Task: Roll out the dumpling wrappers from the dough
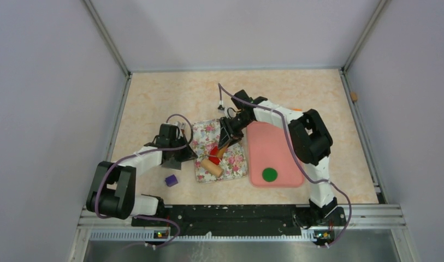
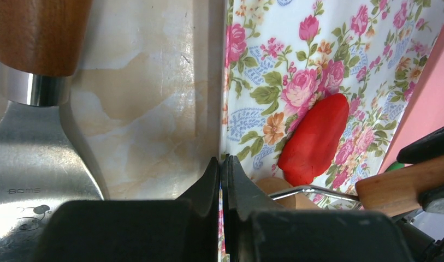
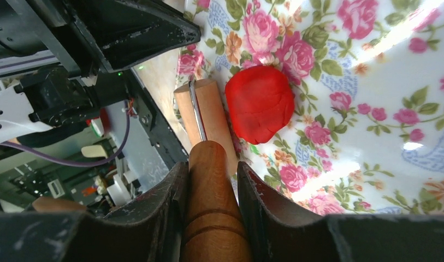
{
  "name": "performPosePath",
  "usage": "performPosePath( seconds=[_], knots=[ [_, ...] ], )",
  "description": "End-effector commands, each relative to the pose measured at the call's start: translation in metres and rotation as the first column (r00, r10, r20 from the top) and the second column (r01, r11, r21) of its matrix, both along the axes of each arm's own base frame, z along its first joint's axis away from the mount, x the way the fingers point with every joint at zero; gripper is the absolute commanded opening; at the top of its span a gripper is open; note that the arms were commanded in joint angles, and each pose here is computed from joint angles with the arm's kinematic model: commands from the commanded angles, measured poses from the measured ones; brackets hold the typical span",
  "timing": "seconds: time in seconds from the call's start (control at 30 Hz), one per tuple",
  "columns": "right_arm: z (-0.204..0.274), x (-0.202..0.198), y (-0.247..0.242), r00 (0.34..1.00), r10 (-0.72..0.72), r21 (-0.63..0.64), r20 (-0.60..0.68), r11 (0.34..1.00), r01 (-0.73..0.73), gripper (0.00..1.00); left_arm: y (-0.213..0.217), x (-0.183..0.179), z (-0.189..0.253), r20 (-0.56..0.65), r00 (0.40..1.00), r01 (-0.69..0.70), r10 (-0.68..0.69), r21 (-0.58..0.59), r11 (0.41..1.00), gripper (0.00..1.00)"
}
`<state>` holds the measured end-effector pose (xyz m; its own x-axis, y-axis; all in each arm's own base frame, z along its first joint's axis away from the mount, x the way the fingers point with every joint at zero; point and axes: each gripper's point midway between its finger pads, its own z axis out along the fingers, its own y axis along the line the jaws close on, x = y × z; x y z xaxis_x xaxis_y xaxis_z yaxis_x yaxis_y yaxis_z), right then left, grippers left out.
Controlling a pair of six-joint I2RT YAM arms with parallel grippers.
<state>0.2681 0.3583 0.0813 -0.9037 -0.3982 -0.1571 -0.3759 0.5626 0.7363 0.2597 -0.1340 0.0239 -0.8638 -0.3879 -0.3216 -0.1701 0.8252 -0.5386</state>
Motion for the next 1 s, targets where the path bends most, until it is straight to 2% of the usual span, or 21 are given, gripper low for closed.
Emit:
performPosePath(
  seconds=[0.0, 0.13, 0.17, 0.23, 0.27, 0.4, 0.5, 0.6, 0.63, 0.73, 0.77, 0.8, 0.83, 0.97],
  knots=[
    [-0.069, 0.019, -0.039, 0.992, 0.009, -0.262, 0.128, 0.965, 0.025, 0.0, 0.003, 0.019, 0.013, 0.052, 0.998, -0.04, 0.04, -0.007, 0.999, 0.0],
    [-0.003, 0.012, 0.008, 0.988, 0.076, 0.03, 0.133, 0.996, -0.08, 0.0, 0.003, 0.02, 0.021, 0.087, 0.996, -0.029, 0.03, -0.009, 1.0, 0.0],
    [0.018, 0.011, 0.015, 0.986, 0.081, 0.092, 0.144, 0.991, -0.095, 0.0, 0.002, 0.022, 0.027, 0.108, 0.994, -0.013, 0.014, -0.011, 1.0, 0.06],
    [0.048, 0.007, 0.017, 0.984, 0.076, 0.159, 0.16, 0.982, -0.102, 0.0, -0.003, 0.023, 0.043, 0.166, 0.986, 0.034, -0.029, -0.027, 0.999, 0.36],
    [0.059, 0.005, 0.015, 0.983, 0.072, 0.174, 0.167, 0.979, -0.101, 0.0, -0.003, 0.024, 0.052, 0.204, 0.978, 0.053, -0.047, -0.023, 0.998, 0.44],
    [0.078, 0.0, -0.003, 0.987, 0.014, 0.167, 0.161, 0.985, -0.041, 0.0, -0.002, 0.027, 0.103, 0.422, 0.898, 0.127, -0.126, 0.026, 0.992, 0.59],
    [0.082, 0.008, -0.018, 0.984, -0.056, 0.139, 0.168, 0.99, 0.032, 0.0, -0.011, 0.022, 0.139, 0.578, 0.781, 0.233, -0.237, 0.083, 0.969, 0.62],
    [0.087, 0.017, -0.023, 0.981, -0.126, 0.152, 0.146, 0.983, 0.104, 0.0, -0.034, 0.013, 0.163, 0.688, 0.621, 0.346, -0.375, 0.189, 0.919, 0.64],
    [0.088, 0.02, -0.024, 0.981, -0.143, 0.161, 0.134, 0.98, 0.121, 0.0, -0.046, 0.01, 0.169, 0.715, 0.55, 0.385, -0.431, 0.241, 0.891, 0.64],
    [0.09, 0.029, -0.027, 0.978, -0.188, 0.188, 0.088, 0.968, 0.169, 0.0, -0.081, -0.001, 0.184, 0.771, 0.272, 0.453, -0.576, 0.426, 0.784, 0.64],
    [0.091, 0.033, -0.028, 0.977, -0.201, 0.195, 0.072, 0.964, 0.184, 0.0, -0.092, -0.003, 0.186, 0.775, 0.199, 0.461, -0.599, 0.466, 0.755, 0.64],
    [0.091, 0.036, -0.029, 0.975, -0.214, 0.2, 0.056, 0.959, 0.199, 0.0, -0.1, -0.002, 0.186, 0.777, 0.154, 0.466, -0.61, 0.487, 0.739, 0.64],
    [0.089, 0.038, -0.03, 0.974, -0.225, 0.2, 0.042, 0.957, 0.212, 0.0, -0.107, 0.002, 0.184, 0.775, 0.136, 0.466, -0.617, 0.5, 0.73, 0.64],
    [0.089, 0.039, -0.03, 0.972, -0.233, 0.211, -0.009, 0.95, 0.23, 0.0, -0.127, 0.02, 0.17, 0.751, 0.12, 0.478, -0.65, 0.53, 0.7, 0.62]
  ],
)
